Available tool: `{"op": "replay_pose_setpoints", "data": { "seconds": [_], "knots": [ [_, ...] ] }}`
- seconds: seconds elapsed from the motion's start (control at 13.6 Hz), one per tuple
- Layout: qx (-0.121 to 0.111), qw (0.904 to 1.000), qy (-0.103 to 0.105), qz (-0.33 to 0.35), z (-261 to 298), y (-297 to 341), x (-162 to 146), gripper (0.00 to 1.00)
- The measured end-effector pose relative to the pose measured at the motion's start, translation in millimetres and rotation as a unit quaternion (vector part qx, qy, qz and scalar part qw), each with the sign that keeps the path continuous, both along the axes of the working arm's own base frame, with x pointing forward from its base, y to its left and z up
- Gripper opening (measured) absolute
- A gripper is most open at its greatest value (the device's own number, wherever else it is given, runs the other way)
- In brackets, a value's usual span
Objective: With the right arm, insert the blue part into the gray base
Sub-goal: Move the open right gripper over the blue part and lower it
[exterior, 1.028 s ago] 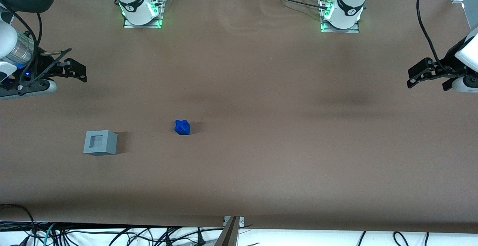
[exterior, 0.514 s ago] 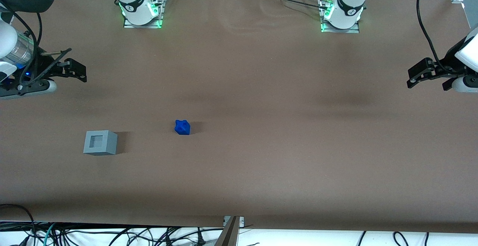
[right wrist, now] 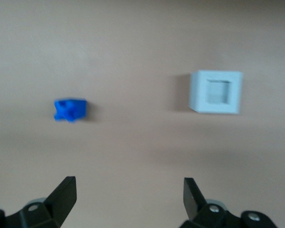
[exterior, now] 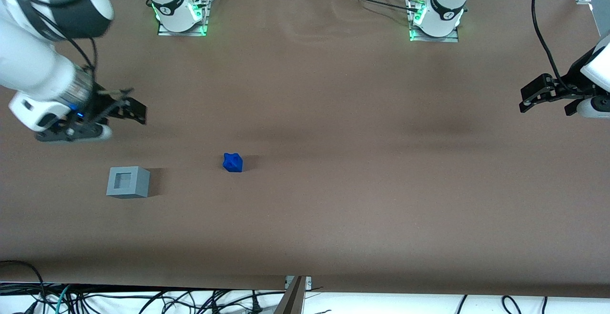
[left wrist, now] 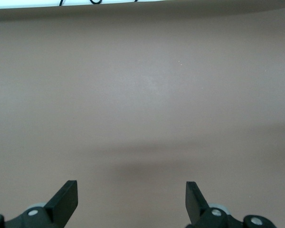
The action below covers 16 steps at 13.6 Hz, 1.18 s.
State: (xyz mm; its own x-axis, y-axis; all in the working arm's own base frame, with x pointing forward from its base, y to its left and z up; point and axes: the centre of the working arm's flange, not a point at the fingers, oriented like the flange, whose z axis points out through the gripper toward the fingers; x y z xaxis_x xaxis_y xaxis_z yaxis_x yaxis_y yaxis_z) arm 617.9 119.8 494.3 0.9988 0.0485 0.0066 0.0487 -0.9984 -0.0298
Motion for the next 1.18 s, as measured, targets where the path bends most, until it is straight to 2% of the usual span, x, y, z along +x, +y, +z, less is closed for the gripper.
{"op": "replay_pose_setpoints", "data": {
  "seconds": [0.29,0.37,0.51,0.66,1.18],
  "knots": [
    [0.047,0.9974,-0.021,-0.051,-95,59,25,1.0],
    [0.052,0.9966,-0.031,-0.056,-118,74,28,1.0],
    [0.04,0.9957,-0.049,-0.068,-162,101,27,1.0],
    [0.023,0.9949,-0.057,-0.08,-194,124,21,1.0],
    [0.031,0.9924,-0.057,-0.105,-234,149,4,1.0]
  ]
}}
